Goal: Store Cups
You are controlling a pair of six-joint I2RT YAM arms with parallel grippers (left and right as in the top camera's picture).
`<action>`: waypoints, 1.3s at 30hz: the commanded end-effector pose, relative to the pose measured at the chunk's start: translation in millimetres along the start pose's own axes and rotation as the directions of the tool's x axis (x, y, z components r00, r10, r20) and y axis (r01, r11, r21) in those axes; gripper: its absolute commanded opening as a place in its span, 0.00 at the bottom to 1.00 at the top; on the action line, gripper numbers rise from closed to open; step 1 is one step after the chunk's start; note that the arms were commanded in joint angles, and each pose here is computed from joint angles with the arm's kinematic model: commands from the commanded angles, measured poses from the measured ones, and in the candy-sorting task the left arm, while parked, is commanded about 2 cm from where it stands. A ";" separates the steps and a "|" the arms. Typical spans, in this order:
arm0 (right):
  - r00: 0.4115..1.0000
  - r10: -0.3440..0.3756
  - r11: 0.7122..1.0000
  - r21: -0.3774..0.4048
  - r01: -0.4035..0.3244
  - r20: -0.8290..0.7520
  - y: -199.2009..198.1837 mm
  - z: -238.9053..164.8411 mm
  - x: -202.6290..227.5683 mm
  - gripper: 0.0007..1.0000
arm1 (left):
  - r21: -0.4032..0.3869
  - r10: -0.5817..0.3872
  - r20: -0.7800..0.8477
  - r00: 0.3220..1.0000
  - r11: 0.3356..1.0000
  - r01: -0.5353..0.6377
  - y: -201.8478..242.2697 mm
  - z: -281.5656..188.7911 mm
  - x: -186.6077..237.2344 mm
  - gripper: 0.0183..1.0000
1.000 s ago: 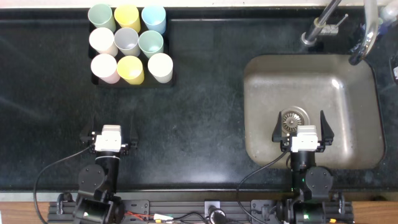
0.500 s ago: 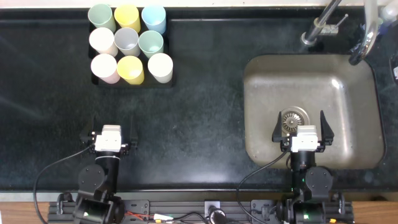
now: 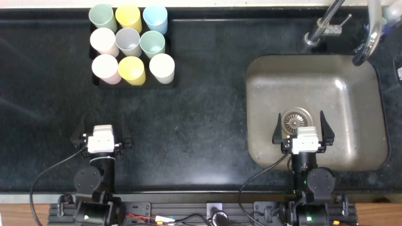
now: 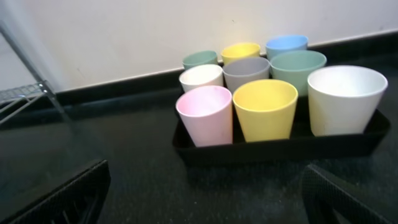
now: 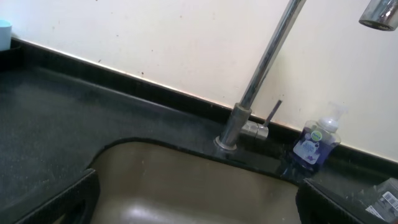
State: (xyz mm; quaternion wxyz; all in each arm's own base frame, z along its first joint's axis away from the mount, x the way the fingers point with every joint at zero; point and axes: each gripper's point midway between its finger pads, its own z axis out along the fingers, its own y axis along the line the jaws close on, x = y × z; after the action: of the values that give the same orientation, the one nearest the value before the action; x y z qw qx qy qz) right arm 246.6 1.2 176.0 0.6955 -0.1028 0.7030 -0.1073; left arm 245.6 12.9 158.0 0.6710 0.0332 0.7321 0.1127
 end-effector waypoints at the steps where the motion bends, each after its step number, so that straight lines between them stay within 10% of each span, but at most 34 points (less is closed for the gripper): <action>1: 1.000 0.001 1.000 -0.002 -0.001 0.005 1.7 0.1 2.1 1.00 | 0.049 0.015 0.035 0.999 0.999 -0.017 -12.0 -2.6 -7.1 1.00; 10: 1.000 0.001 1.000 -0.002 -0.001 0.005 1.7 0.1 2.1 1.00 | -0.046 0.011 0.013 1.000 0.999 -0.010 11.3 -0.8 -2.2 1.00; 39: 1.000 0.001 1.000 -0.002 -0.001 0.004 1.7 0.1 2.3 1.00 | -0.013 0.013 0.020 1.000 1.000 -0.013 3.3 -1.2 -3.9 1.00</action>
State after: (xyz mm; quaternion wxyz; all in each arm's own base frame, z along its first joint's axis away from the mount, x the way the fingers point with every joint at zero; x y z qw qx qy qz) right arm 246.6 1.2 175.9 0.6954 -0.1025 0.7032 -0.1072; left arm 245.0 15.4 160.7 0.6749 0.0287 0.7282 0.1155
